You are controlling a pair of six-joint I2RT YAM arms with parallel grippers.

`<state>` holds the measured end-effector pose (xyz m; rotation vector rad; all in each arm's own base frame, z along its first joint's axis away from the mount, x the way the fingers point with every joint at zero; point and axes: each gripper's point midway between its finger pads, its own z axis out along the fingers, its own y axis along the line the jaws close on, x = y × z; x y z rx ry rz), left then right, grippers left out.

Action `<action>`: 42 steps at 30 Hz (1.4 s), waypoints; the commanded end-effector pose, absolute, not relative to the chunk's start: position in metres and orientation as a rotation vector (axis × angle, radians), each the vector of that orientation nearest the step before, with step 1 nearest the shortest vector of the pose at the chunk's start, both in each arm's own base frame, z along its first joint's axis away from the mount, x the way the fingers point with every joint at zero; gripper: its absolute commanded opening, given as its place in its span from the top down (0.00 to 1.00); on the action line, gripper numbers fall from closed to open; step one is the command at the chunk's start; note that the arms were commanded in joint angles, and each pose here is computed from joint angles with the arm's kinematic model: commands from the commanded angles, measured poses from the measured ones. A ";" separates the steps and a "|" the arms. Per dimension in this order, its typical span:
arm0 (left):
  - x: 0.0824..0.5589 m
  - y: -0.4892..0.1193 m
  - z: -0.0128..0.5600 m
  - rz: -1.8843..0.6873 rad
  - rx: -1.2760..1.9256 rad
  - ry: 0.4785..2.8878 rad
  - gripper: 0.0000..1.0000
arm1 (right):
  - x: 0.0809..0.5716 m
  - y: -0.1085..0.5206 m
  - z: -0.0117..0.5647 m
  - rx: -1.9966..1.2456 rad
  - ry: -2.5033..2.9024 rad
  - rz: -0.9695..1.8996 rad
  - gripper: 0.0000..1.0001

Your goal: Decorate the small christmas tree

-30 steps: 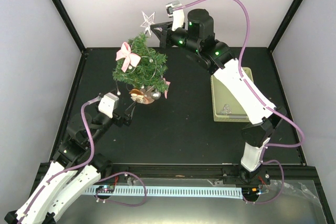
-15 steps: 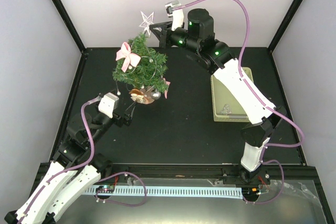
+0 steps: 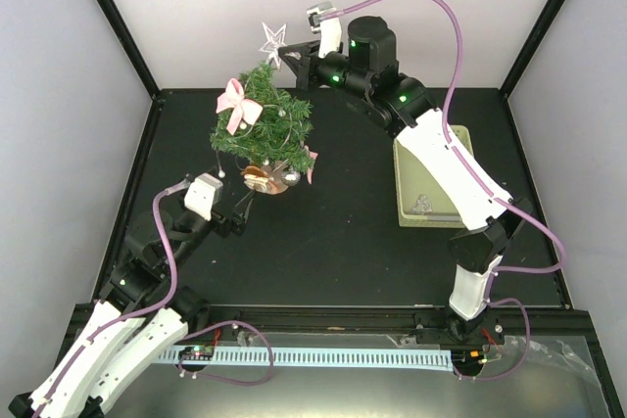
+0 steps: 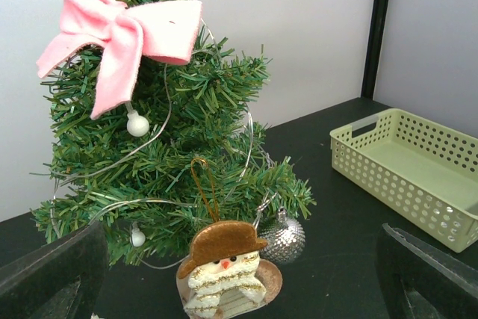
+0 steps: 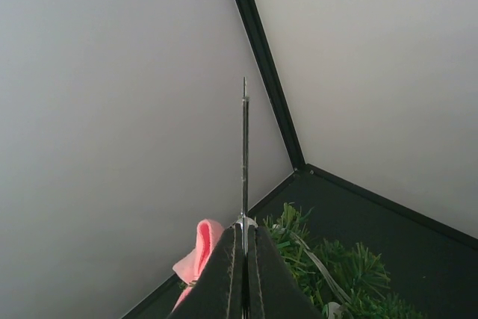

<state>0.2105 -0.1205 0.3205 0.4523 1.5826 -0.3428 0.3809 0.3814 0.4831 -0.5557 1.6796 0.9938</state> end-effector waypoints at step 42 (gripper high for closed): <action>0.211 -0.118 0.318 -0.320 0.455 1.588 0.01 | 0.380 0.384 0.478 -0.562 1.703 1.001 0.83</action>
